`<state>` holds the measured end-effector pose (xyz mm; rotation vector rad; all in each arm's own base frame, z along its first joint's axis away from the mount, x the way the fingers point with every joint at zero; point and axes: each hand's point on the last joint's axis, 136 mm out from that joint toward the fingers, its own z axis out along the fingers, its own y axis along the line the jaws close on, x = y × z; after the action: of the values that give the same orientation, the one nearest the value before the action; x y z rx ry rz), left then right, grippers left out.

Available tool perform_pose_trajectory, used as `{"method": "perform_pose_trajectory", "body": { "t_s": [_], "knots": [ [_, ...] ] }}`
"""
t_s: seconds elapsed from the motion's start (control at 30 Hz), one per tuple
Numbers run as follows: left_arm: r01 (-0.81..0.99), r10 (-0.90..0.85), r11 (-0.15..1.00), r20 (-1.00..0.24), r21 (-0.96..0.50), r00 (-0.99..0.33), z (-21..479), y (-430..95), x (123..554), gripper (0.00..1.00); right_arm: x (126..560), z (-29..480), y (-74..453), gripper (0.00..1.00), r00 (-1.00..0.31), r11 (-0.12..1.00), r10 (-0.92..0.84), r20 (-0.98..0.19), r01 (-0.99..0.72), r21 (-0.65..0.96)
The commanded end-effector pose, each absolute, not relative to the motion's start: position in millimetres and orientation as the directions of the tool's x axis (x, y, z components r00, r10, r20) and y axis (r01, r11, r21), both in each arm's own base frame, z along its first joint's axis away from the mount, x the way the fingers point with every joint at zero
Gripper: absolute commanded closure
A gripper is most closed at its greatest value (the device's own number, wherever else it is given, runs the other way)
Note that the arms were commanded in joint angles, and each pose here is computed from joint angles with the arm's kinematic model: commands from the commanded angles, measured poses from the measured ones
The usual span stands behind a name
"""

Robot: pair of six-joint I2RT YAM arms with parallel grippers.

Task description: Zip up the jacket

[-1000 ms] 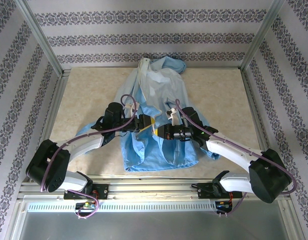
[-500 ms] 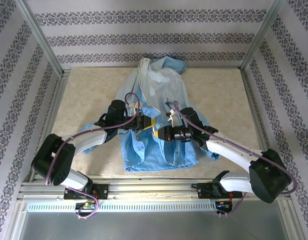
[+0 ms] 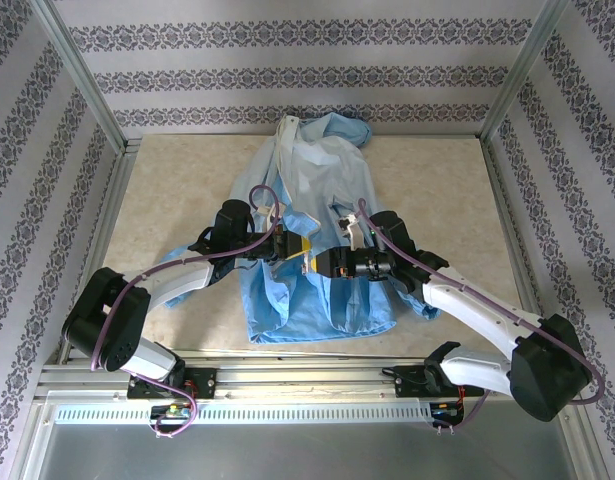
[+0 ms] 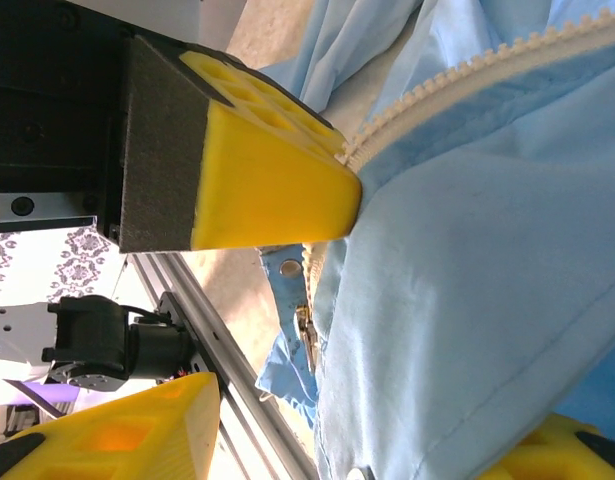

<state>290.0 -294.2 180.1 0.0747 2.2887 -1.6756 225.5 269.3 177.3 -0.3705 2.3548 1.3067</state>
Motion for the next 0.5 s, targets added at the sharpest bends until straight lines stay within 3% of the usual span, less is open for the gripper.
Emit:
{"method": "perform_pose_trajectory", "body": {
  "t_s": [0.0,0.17,0.47],
  "knots": [
    [0.273,-0.155,0.293,-0.327,-0.916,-0.932,194.9,-294.2,297.6,1.00,226.7,190.8,271.6,0.51,-0.864,0.498,-0.036,-0.502,-0.451,0.741],
    [0.266,-0.164,0.285,-0.320,-0.921,-0.933,193.7,-294.7,298.8,1.00,228.2,191.6,272.4,0.56,-0.863,0.499,-0.037,-0.503,-0.452,0.739],
    [0.263,-0.166,0.280,-0.316,-0.923,-0.934,192.7,-294.3,297.5,1.00,231.3,182.7,278.0,0.52,-0.879,0.498,-0.051,-0.474,-0.434,0.751]
  ]
}}
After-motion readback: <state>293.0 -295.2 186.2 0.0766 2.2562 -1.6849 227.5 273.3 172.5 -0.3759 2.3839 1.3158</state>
